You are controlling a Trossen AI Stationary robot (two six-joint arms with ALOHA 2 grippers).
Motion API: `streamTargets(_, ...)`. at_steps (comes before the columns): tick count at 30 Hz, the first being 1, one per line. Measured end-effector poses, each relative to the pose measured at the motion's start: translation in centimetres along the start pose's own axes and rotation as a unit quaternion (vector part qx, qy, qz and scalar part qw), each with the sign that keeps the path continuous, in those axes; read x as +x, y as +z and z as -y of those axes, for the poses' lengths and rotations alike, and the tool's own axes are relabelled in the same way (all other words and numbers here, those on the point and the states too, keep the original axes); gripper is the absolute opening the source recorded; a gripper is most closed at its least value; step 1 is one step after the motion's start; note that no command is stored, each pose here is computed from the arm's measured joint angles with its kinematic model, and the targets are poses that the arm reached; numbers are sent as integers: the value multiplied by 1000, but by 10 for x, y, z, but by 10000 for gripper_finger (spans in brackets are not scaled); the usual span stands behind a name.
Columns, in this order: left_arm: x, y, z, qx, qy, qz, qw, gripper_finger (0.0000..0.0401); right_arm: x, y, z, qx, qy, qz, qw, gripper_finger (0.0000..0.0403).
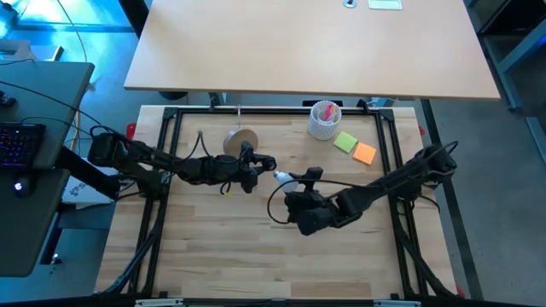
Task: Screw lightbulb
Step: Insert the light bulb into the lamp
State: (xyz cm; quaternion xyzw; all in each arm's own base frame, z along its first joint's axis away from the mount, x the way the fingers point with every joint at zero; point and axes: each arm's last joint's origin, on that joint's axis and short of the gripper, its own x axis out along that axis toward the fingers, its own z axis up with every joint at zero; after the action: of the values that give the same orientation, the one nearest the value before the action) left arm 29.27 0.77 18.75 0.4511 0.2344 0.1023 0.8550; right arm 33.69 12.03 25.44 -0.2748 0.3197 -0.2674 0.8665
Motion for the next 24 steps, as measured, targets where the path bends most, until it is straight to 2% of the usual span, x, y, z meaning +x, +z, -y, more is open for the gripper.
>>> streamTargets(16, -10, 19, 12, 2, -12, 45, 999, 155, 7, 0, 0, 2, 30, -4, 1000, 243)
streamTargets(24, -12, 24, 15, 7, -15, 61, 998, 155, 6, 1, -1, -38, 40, 0, 998, 243)
